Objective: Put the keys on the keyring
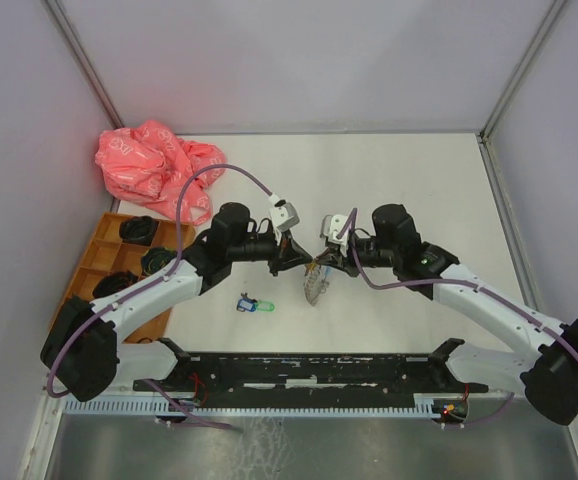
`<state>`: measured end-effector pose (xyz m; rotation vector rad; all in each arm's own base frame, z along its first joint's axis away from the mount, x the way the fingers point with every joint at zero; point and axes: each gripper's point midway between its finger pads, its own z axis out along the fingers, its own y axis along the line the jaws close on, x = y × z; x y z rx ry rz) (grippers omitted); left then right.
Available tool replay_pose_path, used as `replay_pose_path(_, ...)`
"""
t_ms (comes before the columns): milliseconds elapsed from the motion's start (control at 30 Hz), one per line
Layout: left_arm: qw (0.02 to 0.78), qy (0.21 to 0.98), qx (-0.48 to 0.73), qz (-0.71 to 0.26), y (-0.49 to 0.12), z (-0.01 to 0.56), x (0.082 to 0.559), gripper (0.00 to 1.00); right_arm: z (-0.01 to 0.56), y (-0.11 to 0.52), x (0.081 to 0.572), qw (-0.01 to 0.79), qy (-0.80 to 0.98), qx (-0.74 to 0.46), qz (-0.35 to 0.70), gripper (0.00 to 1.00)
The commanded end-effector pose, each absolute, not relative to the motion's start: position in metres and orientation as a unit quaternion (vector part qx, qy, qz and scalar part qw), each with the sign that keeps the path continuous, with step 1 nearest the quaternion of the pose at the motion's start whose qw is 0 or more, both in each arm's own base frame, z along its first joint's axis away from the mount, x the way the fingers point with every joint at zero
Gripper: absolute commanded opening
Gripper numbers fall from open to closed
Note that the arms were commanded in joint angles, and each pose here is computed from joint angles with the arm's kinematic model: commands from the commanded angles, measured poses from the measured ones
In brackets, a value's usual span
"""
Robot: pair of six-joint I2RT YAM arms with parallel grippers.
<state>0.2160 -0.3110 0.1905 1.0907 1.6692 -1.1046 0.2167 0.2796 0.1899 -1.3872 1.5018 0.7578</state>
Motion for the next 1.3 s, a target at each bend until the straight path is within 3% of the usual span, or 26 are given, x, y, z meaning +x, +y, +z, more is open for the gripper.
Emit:
replay_pose_path(0,0.441,0.660,0.430,-0.430,-0.312,0.208,0.223,0.03,0.236,0.284,0.228,0.541,0.564,-0.551,0.291,0.01)
replay_pose_path(267,0.414,0.704,0.392,-0.424,-0.302,0.176,0.226,0.03,0.257,0.284,0.231,0.604,0.526,-0.509,0.315,0.01)
replay_pose_path(567,0.425,0.638,0.411,-0.494,-0.323,0.199,0.208,0.03,0.274,0.301,0.227,0.647,0.459,-0.467,0.391,0.01)
replay_pose_path(733,0.434,0.618,0.410,-0.512,-0.333,0.206,0.206,0.03,0.267,0.307,0.231,0.645,0.457,-0.462,0.401,0.01)
replay_pose_path(1067,0.487,0.628,0.400,-0.457,-0.311,0.203,0.213,0.03,0.251,0.285,0.243,0.645,0.493,-0.470,0.347,0.01)
replay_pose_path(1267,0.486,0.631,0.409,-0.446,-0.307,0.203,0.211,0.03,0.239,0.283,0.242,0.606,0.524,-0.495,0.335,0.01)
